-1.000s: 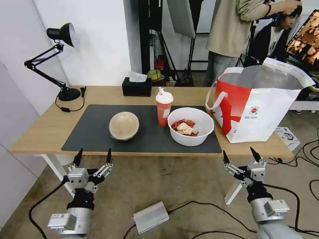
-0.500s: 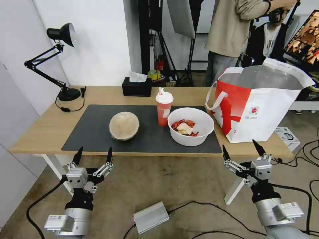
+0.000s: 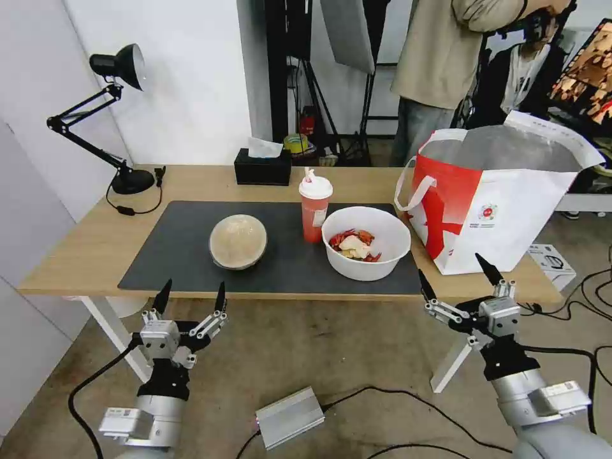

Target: Pick up the trash from the table and place it into the takeout bag.

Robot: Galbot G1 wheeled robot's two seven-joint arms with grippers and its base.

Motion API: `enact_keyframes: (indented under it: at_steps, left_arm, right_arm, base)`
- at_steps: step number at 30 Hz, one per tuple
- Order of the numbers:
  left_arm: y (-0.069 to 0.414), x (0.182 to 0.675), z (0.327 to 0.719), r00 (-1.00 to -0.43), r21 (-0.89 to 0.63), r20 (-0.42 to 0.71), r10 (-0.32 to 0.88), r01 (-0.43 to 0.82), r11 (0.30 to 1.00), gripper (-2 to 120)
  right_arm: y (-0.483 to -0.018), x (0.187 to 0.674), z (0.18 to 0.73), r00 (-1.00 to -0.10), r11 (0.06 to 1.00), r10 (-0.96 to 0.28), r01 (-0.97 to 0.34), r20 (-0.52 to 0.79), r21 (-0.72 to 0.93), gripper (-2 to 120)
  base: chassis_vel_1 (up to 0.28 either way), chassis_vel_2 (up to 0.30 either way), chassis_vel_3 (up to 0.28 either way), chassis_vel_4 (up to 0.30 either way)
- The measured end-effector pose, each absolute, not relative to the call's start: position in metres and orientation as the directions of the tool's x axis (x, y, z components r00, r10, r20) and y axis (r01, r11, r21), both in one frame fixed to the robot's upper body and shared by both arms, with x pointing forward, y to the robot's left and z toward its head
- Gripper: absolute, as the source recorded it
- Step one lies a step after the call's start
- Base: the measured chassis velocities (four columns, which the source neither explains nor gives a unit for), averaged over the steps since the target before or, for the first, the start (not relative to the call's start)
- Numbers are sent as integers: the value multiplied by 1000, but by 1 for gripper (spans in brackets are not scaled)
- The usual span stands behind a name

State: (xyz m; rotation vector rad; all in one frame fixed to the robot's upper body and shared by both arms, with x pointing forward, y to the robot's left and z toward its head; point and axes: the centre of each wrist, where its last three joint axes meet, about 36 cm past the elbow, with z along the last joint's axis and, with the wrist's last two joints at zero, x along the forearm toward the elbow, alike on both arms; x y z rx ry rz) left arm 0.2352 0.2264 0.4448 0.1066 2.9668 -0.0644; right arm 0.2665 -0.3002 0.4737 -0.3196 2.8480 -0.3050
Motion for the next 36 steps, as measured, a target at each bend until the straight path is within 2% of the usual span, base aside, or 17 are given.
enact_keyframes:
  at_steps: [12, 14, 18, 26, 36]
  left_arm:
    - [224, 238, 442, -980, -42, -176, 90, 99, 994, 100]
    - [226, 238, 440, -980, -45, -177, 90, 99, 994, 100]
    - [227, 238, 440, -980, -45, -179, 88, 97, 994, 100]
    - [228, 241, 432, -982, -50, -173, 76, 85, 995, 100]
    - [226, 248, 422, -985, -54, -161, 68, 77, 996, 100]
  right_arm:
    - [-309, 280, 494, -924, 907, -348, -289, -160, -305, 100]
    - [-311, 290, 509, -907, 883, -409, -365, -103, -295, 100]
    - [-312, 295, 515, -892, 865, -445, -404, -82, -297, 100]
    - [-319, 328, 540, -815, 759, -579, -551, 27, -346, 100]
    - [-334, 362, 563, -741, 645, -664, -638, 105, -421, 100]
  base:
    - [0, 0, 0, 0]
    - [0, 0, 0, 0]
    - [0, 0, 0, 0]
    - [0, 0, 0, 0]
    - [0, 0, 0, 0]
